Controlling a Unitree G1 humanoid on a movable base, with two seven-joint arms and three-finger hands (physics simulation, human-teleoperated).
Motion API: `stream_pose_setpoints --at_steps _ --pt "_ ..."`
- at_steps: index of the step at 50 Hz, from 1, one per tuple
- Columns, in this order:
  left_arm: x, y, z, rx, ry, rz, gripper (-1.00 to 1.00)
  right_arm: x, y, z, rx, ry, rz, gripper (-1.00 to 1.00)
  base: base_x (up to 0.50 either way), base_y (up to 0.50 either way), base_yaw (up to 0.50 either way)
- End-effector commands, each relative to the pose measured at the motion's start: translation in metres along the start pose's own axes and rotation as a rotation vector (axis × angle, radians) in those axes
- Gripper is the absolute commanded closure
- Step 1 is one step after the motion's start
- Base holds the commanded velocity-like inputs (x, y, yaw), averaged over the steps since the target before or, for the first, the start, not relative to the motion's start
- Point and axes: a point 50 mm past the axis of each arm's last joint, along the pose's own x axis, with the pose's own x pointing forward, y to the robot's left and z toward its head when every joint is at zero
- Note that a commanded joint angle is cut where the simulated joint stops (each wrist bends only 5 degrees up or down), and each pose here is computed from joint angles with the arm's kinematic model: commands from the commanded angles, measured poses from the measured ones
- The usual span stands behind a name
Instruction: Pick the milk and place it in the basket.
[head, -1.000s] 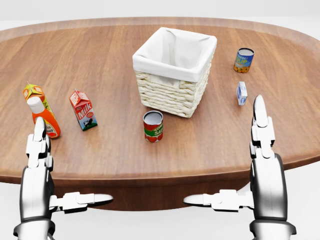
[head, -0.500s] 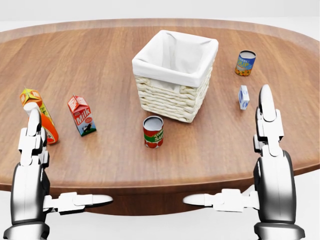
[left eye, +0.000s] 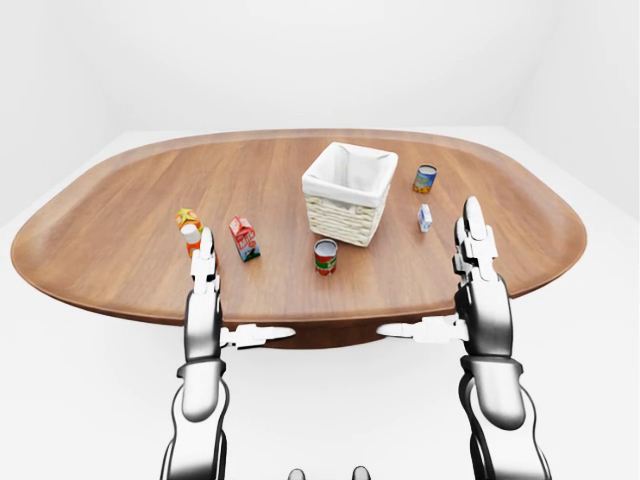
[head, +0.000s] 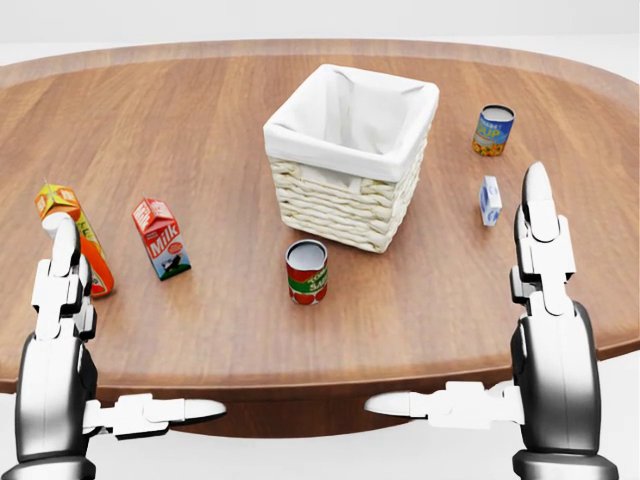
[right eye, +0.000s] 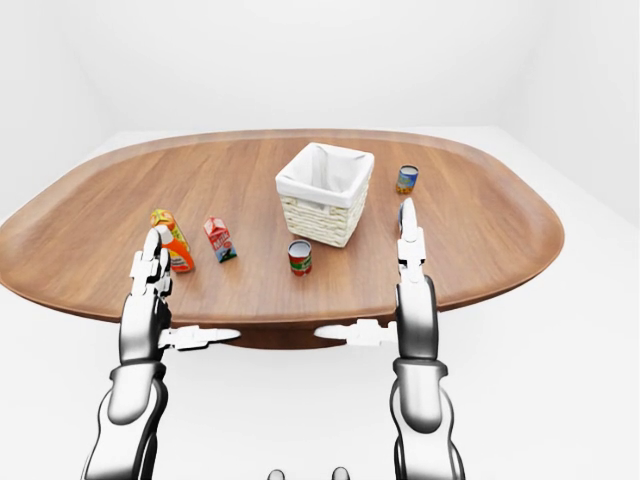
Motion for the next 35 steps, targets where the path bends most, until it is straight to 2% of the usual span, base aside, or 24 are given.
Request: stream_pose_setpoints --at_steps 1,14,35 --pt "-0.0039 -0.0008 0.0032 0.003 -0.010 -0.011 -1.00 0.0007 -0.0010 0.0021 0.001 -0.010 -0.002 -1.00 0.17 0.00 0.00" --pt "-0.0051 -0.0005 0.0076 0.006 -0.021 -0.018 -1.00 -0.0005 -0.0011 0.0052 0.001 -0.021 -0.002 -1.00 0.28 0.00 0.00" --pt "-0.0051 -0.0019 -0.0006 0.007 -0.012 -0.019 -1.00 -0.0017 0.0013 0.0005 0.002 0.002 0.006 -1.00 0.28 0.00 0.00"
